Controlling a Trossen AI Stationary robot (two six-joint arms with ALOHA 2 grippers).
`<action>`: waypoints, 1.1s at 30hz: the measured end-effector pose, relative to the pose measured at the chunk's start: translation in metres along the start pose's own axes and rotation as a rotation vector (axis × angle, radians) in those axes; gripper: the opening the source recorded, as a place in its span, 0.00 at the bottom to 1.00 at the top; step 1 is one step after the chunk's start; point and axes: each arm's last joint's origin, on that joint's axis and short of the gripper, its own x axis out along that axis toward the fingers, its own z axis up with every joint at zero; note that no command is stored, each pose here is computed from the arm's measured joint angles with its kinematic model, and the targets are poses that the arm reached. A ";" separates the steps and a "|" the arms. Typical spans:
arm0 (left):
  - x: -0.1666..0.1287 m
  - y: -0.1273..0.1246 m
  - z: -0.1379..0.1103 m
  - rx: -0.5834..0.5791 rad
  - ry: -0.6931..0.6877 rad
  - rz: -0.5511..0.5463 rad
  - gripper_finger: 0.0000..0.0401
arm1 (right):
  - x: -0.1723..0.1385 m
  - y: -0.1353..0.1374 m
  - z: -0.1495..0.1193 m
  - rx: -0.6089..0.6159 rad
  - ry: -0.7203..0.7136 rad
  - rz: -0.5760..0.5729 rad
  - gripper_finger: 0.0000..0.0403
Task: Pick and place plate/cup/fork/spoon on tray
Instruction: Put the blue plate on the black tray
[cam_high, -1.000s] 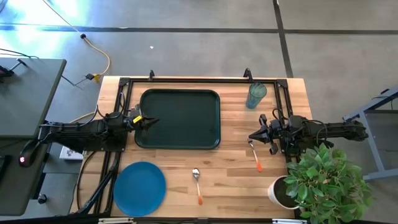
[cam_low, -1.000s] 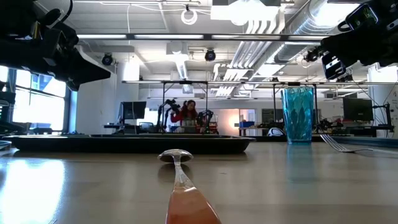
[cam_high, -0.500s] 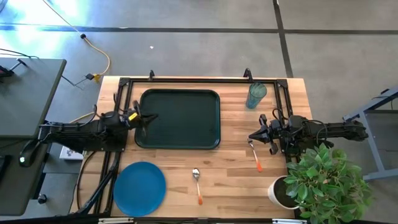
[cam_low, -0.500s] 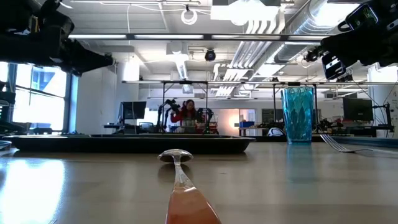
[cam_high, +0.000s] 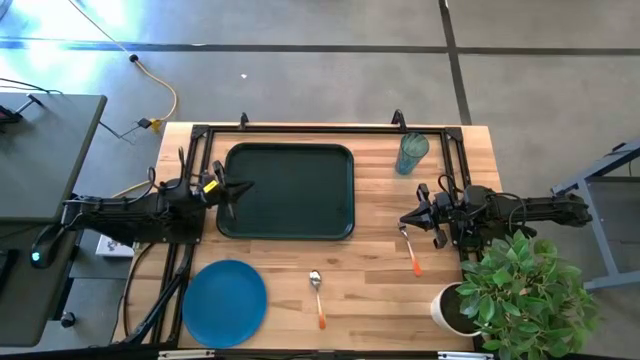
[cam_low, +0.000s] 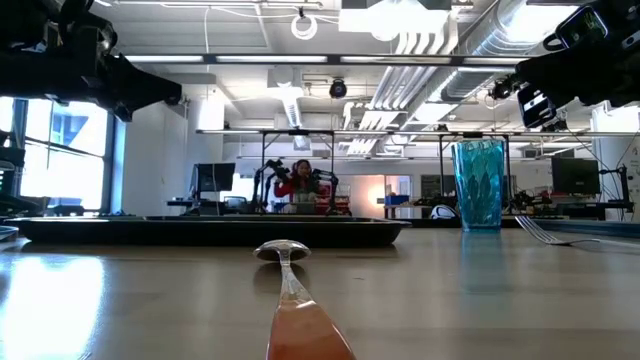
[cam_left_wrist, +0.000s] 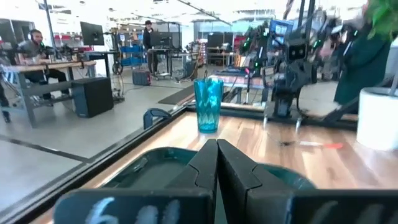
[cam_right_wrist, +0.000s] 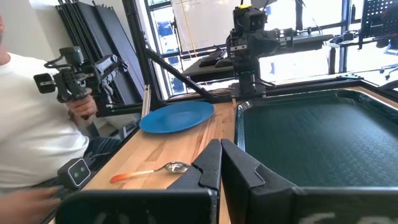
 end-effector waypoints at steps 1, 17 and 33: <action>0.000 0.000 0.000 -0.022 -0.003 -0.001 0.01 | 0.000 0.000 0.000 0.000 0.000 0.000 0.00; 0.000 0.002 -0.005 -0.034 0.050 0.079 0.05 | -0.002 0.006 -0.001 0.803 0.197 0.109 0.00; -0.001 -0.002 -0.012 -0.195 0.130 -0.071 0.29 | -0.007 0.015 -0.006 1.382 0.575 0.301 0.00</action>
